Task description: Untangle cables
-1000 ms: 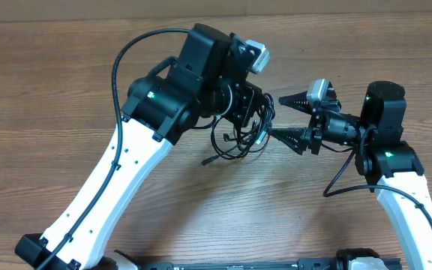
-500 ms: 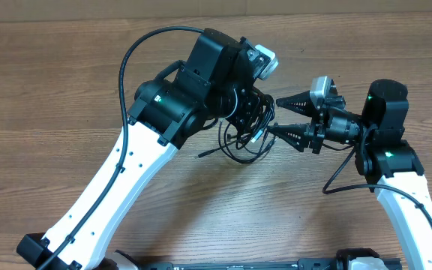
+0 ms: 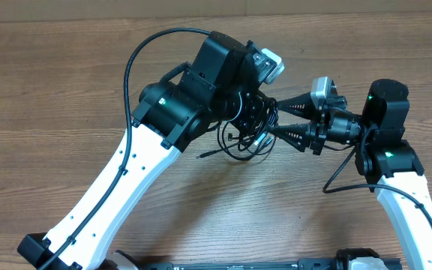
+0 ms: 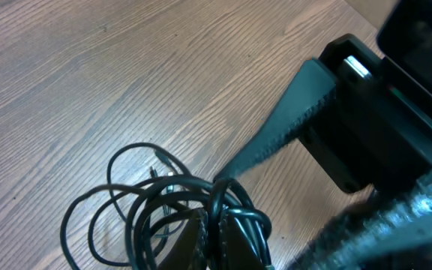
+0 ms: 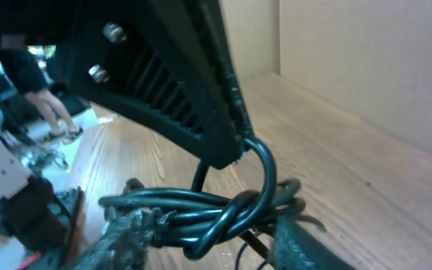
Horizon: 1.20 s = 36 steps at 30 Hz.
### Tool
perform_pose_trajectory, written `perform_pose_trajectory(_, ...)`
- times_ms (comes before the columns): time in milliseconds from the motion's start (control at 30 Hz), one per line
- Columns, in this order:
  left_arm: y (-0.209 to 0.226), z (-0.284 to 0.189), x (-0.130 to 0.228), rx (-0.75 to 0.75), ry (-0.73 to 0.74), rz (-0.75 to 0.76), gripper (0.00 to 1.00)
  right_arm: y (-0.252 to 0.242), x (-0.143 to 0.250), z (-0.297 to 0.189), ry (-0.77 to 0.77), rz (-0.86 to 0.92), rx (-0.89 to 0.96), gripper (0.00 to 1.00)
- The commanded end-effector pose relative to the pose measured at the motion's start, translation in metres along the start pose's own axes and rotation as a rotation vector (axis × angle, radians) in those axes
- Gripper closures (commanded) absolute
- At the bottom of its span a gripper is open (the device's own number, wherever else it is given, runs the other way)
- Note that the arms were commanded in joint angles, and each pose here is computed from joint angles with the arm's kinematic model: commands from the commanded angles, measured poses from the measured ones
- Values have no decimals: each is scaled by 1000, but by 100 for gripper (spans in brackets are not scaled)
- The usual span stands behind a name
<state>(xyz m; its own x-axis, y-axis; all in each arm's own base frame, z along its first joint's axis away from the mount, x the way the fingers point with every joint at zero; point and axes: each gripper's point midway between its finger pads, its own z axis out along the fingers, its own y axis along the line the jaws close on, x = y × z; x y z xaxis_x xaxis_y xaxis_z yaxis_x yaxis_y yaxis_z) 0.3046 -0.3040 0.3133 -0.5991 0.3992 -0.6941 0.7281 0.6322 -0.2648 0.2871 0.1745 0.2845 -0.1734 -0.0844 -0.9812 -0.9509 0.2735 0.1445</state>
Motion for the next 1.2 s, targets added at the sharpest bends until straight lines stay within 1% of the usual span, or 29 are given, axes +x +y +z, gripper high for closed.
perform_pose_trajectory(0, -14, -5, -9, 58, -32, 37, 96, 5, -10, 0, -12, -31, -14, 58)
perform_pose_trajectory(100, -16, -5, -10, 70, -35, 38, 96, 5, -11, 0, -13, -34, -14, 77)
perform_pose_trajectory(200, -16, -5, -10, 71, -35, 38, 96, 5, -11, 0, -13, -33, -14, 92)
perform_pose_trajectory(233, -17, -5, -10, 71, -34, 38, 96, 5, -11, 0, -13, -34, -14, 96)
perform_pose_trajectory(467, -20, -5, -9, 89, -34, 39, 96, 5, -11, 0, -13, -33, -14, 96)
perform_pose_trajectory(533, -20, -5, -9, 89, -33, 39, 96, 5, -11, 0, -13, -33, -14, 65)
perform_pose_trajectory(567, -20, -5, -9, 90, -33, 39, 96, 5, -11, 0, -13, -34, -14, 59)
perform_pose_trajectory(633, -20, -5, -9, 91, -33, 38, 96, 5, -11, 0, -13, -33, -14, 59)
perform_pose_trajectory(667, -20, -5, -9, 94, -33, 39, 96, 5, -11, 0, -13, -33, -14, 60)
perform_pose_trajectory(700, -21, -5, -9, 97, -33, 39, 96, 5, -11, 0, -13, -33, -14, 64)
perform_pose_trajectory(733, -21, -5, -9, 97, -33, 38, 96, 5, -11, 0, -13, -33, -14, 71)
perform_pose_trajectory(800, -21, -5, -9, 97, -33, 38, 96, 5, -11, 0, -13, -34, -14, 90)
perform_pose_trajectory(833, -21, -5, -9, 97, -33, 38, 96, 5, -11, 0, -13, -33, -14, 96)
perform_pose_trajectory(1167, -20, -5, -14, 92, -52, 41, 96, 5, -11, 0, -13, -10, -14, 96)
